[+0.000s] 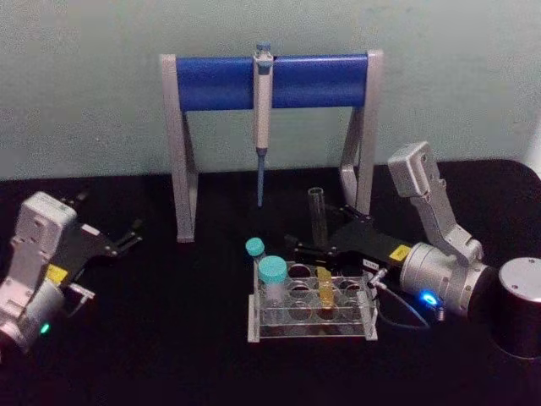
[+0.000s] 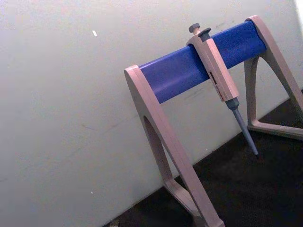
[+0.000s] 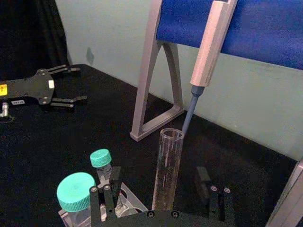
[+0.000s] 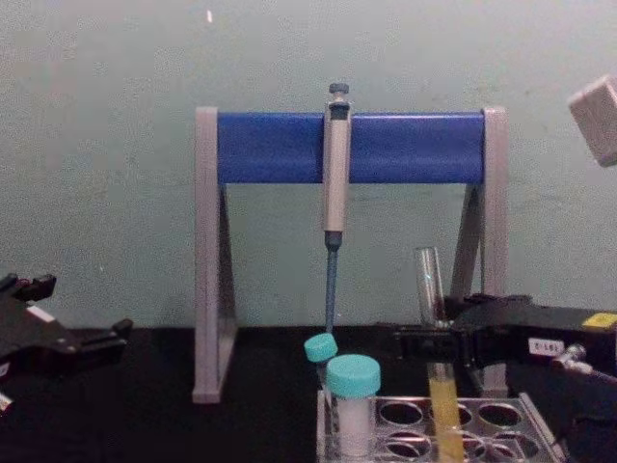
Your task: Pick up the test tube from the test tube rack, shake it, then place it back into the test tube rack.
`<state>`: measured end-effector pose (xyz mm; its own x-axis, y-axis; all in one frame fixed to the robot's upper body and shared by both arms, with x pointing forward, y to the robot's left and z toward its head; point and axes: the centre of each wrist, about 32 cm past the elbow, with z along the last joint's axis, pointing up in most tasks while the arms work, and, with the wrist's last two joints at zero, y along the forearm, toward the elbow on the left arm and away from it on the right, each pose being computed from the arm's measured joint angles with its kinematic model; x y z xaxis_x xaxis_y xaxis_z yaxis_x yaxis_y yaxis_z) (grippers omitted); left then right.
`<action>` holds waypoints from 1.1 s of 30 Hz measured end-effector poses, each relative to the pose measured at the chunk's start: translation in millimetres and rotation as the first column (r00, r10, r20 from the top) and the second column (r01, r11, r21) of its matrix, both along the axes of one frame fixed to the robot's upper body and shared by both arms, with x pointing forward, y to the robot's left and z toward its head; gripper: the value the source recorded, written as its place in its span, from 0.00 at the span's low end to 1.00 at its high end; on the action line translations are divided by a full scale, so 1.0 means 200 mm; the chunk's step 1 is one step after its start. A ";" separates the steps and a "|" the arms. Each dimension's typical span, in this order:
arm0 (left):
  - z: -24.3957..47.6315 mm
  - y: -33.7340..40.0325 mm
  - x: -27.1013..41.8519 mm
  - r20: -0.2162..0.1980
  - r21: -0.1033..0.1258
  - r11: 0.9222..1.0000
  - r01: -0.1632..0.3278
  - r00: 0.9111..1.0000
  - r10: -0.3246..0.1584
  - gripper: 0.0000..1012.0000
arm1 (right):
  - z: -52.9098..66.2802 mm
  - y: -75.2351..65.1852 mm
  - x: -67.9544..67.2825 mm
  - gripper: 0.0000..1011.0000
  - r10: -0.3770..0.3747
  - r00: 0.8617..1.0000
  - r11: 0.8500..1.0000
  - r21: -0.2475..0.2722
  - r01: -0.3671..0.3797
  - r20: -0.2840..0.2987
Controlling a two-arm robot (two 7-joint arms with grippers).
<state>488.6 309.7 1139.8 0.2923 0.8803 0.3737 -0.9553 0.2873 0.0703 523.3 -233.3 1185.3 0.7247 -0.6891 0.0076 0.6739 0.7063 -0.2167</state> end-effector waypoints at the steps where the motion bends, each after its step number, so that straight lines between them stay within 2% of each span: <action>1: 0.000 0.000 0.000 0.000 0.000 1.000 0.000 1.000 0.000 1.00 | 0.00 0.00 0.00 0.99 0.000 1.000 1.000 0.000 0.000 0.000; 7: 0.000 0.000 0.000 0.000 0.000 1.000 0.000 1.000 0.000 1.00 | 0.00 0.00 0.00 0.90 0.000 1.000 1.000 0.000 0.000 0.000; 14: 0.000 0.000 0.000 0.000 0.000 1.000 0.000 1.000 0.000 1.00 | 0.00 0.00 0.00 0.70 0.000 1.000 1.000 0.001 0.000 0.000; 15: 0.000 0.000 0.000 0.000 0.000 1.000 0.000 1.000 0.000 1.00 | 0.00 0.00 0.00 0.70 0.000 1.000 1.000 0.001 0.000 0.000; 18: 0.000 0.000 0.000 0.000 0.000 1.000 0.000 1.000 0.000 1.00 | 0.00 0.00 0.00 0.56 0.000 1.000 1.000 0.001 0.000 0.001; 20: 0.000 0.000 0.000 0.000 0.000 1.000 0.000 1.000 0.000 1.00 | 0.00 0.00 0.00 0.53 0.000 1.000 1.000 0.001 0.000 0.001; 22: 0.000 0.000 0.000 0.000 0.000 1.000 0.000 1.000 0.000 1.00 | 0.00 0.00 0.00 0.44 0.000 1.000 1.000 0.002 0.000 0.001; 24: 0.000 0.000 0.000 0.000 0.000 1.000 0.000 1.000 0.000 1.00 | 0.00 0.00 0.00 0.39 0.000 1.000 1.000 0.002 0.000 0.001; 25: 0.000 0.000 0.000 0.000 0.000 1.000 0.000 1.000 0.000 1.00 | 0.00 0.00 0.00 0.33 0.000 1.000 1.000 0.002 0.000 0.001; 30: 0.000 0.000 0.000 0.000 0.000 1.000 0.000 1.000 0.000 1.00 | 0.00 0.00 0.00 0.22 0.000 1.000 1.000 0.002 0.000 0.001; 33: 0.000 0.000 0.000 0.000 0.000 1.000 0.000 1.000 0.000 1.00 | 0.00 0.00 0.00 0.22 0.000 1.000 1.000 0.002 0.000 0.001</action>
